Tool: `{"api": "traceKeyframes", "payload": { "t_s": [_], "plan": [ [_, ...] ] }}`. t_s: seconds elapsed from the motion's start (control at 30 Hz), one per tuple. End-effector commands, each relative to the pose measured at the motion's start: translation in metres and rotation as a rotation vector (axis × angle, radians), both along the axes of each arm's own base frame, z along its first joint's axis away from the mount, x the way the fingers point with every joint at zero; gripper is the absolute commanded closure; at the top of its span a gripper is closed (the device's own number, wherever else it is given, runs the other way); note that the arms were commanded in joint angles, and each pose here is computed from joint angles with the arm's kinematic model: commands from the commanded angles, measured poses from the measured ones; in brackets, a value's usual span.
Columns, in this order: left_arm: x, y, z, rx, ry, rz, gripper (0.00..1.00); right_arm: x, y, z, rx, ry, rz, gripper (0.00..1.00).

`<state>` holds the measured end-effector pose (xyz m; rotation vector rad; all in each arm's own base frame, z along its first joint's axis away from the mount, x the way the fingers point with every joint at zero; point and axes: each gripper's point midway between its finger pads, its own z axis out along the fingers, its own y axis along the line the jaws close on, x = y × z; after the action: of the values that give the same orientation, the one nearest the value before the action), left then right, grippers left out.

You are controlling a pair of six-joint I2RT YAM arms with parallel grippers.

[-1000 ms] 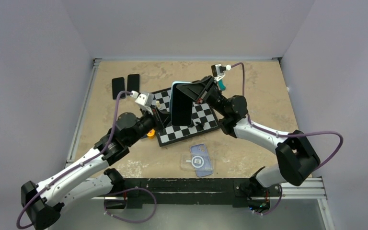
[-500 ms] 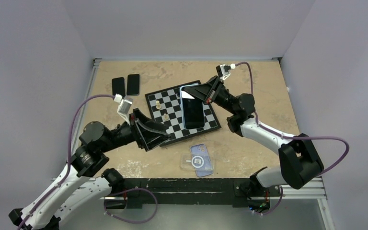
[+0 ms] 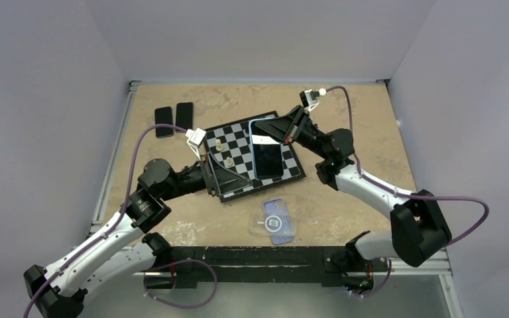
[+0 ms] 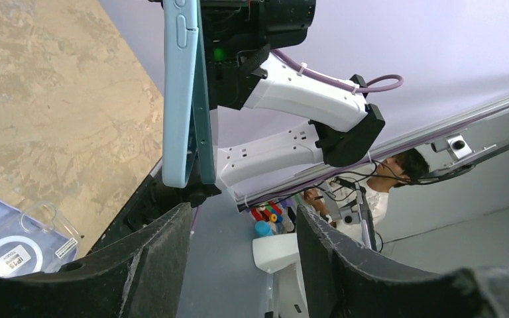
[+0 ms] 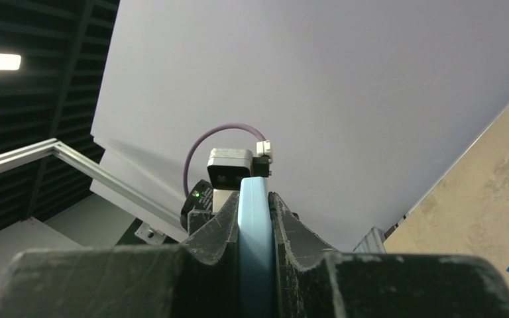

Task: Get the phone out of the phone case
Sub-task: Remove the phone case from the phone.

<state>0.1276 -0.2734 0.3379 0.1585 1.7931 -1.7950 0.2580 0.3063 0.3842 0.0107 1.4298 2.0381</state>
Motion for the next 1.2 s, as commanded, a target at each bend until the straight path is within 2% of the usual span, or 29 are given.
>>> {"api": "traceKeyframes", "payload": {
  "t_s": [0.0,0.5,0.87,1.0,1.1,1.17],
  "plan": [
    [0.0,-0.002,0.011,-0.046,0.001,-0.004,0.37,-0.008,-0.011,0.041,0.081,-0.095,-0.031,1.0],
    [0.01,-0.018,0.012,-0.077,0.022,-0.013,0.38,-0.013,-0.01,0.038,0.065,-0.103,-0.028,1.0],
    [0.032,-0.03,0.009,-0.05,0.048,0.032,0.41,-0.037,0.001,0.035,0.039,-0.109,0.014,1.0],
    [0.04,-0.033,0.02,-0.04,-0.031,0.059,0.52,-0.044,0.005,0.024,-0.003,-0.11,0.007,1.0],
    [0.045,-0.034,0.026,-0.033,-0.075,0.073,0.71,-0.046,0.007,0.017,-0.036,-0.12,0.007,1.0],
    [0.049,-0.034,0.028,-0.032,-0.092,0.091,0.87,-0.05,0.006,0.016,-0.05,-0.137,0.014,1.0]
  ]
}}
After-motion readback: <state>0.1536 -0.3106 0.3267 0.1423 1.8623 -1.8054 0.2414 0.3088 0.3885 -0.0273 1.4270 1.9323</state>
